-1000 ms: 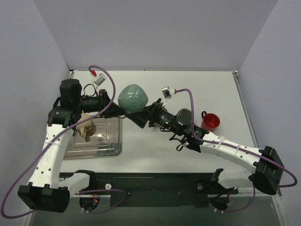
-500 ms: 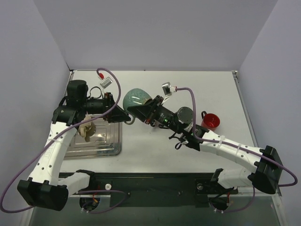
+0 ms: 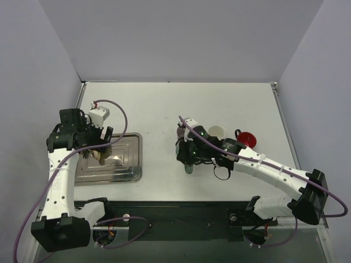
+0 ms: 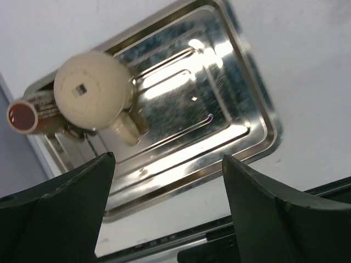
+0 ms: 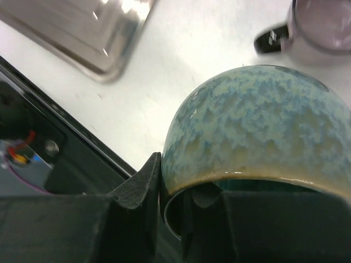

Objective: Turn the mug right side up

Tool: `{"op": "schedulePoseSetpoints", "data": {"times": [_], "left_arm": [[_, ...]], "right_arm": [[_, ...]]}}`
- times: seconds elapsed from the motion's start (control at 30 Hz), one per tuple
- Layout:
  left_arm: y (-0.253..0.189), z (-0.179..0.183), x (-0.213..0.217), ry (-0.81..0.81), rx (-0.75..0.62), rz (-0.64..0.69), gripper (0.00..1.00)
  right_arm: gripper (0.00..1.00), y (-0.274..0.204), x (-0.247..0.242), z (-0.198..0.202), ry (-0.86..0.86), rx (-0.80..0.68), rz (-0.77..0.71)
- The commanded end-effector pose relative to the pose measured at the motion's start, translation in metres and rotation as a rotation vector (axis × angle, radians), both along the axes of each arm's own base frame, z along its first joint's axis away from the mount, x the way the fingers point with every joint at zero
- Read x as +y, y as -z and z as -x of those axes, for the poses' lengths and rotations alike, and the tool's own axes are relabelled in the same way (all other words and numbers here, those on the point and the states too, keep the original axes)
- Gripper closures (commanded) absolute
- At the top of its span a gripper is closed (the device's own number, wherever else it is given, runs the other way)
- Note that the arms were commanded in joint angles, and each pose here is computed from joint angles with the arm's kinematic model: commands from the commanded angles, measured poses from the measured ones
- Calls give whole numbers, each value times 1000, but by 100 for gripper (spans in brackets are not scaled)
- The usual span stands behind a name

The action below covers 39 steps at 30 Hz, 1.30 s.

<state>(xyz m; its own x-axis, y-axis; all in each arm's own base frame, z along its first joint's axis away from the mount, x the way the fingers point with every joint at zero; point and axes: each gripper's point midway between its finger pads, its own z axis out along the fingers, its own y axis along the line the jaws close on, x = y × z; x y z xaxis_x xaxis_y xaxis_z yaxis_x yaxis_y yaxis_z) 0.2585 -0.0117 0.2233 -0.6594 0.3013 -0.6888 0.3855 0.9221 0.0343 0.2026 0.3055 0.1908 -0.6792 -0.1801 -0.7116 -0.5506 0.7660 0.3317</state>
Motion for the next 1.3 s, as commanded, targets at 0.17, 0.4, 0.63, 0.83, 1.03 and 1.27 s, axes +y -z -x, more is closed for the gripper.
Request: {"op": "schedulePoseSetpoints", "data": {"times": [0.17,0.4,0.63,0.83,1.03,1.27], "left_arm": [[66,2,80,-205,81,-177,10],[100,-12,79,-285,60,-99,10],[121,-18,84,-354,60,-82,9],[122,-33,83,-369,-17,-58,9],[134,-43,92,-386,4,-79,21],[153,-55,102,-377,25,-119,35]], "right_arm": [[100,107,-18,34,-56,175,243],[100,141,-10,27,-42,243,247],[51,125,-13,20,-26,197,280],[29,76,-30,11,13,37,335],[29,44,-47,2,68,-62,322],[29,13,-51,-6,109,-124,283]]}}
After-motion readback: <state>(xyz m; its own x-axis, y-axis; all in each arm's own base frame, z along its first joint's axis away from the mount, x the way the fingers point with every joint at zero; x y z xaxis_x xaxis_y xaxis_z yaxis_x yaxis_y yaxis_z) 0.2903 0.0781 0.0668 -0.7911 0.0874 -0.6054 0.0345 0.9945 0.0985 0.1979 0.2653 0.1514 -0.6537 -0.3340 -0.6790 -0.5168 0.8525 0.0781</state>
